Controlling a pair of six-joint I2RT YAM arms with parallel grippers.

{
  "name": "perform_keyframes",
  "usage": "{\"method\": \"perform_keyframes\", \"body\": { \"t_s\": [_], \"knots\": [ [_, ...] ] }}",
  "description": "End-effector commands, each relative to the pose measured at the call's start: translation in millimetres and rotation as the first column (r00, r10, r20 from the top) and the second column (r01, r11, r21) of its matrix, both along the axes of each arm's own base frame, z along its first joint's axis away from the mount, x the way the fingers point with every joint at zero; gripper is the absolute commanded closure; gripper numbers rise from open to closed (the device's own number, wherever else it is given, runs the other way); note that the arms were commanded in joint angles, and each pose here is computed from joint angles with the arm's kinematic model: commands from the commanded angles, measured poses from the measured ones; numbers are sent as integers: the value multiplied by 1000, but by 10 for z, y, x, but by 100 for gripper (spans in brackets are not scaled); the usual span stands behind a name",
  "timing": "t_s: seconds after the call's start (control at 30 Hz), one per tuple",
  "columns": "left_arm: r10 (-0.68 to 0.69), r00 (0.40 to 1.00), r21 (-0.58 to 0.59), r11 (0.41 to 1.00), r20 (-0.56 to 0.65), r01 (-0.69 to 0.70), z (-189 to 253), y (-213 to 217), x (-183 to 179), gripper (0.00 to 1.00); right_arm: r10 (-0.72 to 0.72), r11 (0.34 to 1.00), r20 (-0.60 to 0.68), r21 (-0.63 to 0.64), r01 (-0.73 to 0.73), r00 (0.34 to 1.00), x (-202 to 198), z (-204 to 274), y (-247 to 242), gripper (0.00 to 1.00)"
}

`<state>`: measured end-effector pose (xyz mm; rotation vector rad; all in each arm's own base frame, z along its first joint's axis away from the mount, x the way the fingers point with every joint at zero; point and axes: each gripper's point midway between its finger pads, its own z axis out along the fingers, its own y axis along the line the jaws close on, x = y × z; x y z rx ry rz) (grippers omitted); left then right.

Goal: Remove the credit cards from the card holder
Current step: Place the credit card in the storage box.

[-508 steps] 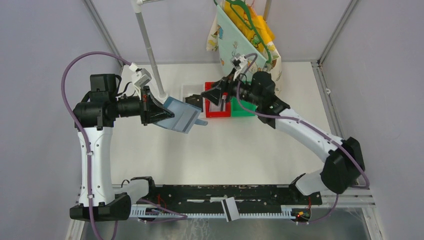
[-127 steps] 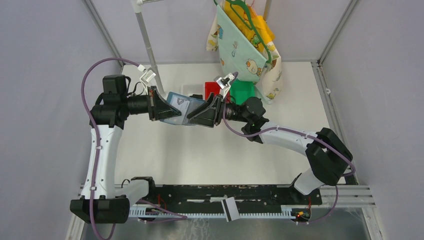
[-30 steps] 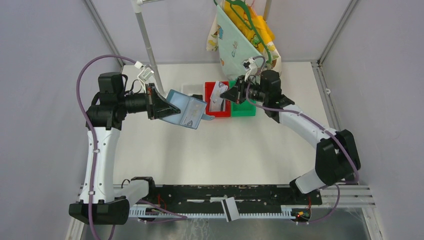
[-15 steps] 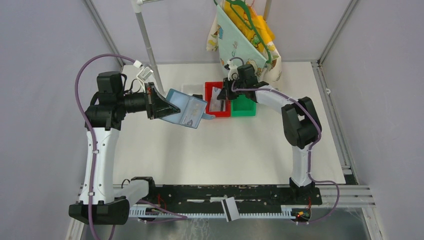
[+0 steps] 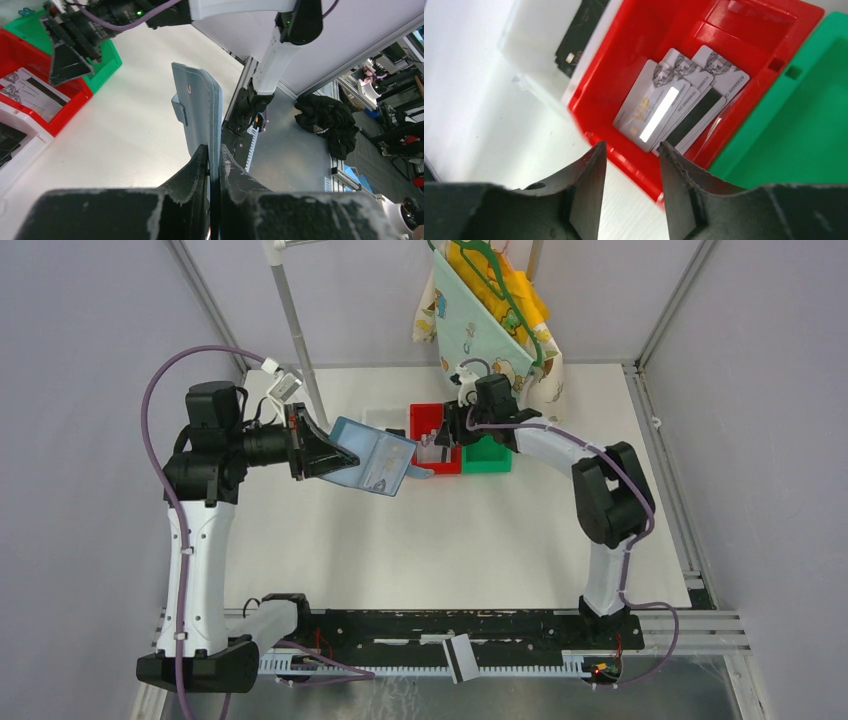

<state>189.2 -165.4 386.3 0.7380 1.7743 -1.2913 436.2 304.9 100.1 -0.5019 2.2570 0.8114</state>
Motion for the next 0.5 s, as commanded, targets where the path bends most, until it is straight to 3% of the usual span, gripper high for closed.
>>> {"method": "perform_keyframes", "body": {
  "t_s": [0.0, 0.1, 0.2, 0.33, 0.4, 0.47],
  "knots": [
    [-36, 995, -17, 999, 91, 37, 202, -16, -99, 98, -12, 991, 243, 129, -20, 970, -164, 1120, 25, 47],
    [-35, 994, -21, 999, 104, 38, 227, -21, -77, 98, 15, 941, 320, 316, -121, 947, -634, 1669, 77, 30],
    [-18, 995, -42, 999, 102, 22, 270, -28, -54, 98, 34, 810, 371, 534, -243, 928, -1219, 2125, 37, 15],
    [33, 990, -78, 997, 140, -22, 370, -30, 34, 98, 42, 588, 432, 718, -372, 901, -1887, 2505, -96, 3],
    [60, 988, -105, 993, 140, -45, 422, -33, 76, 98, 45, 495, 430, 775, -394, 902, -2160, 2547, -121, 2],
    [86, 988, -135, 989, 125, -69, 458, -34, 128, 98, 53, 444, 427, 800, -404, 903, -2340, 2572, -63, 2]
  ]
}}
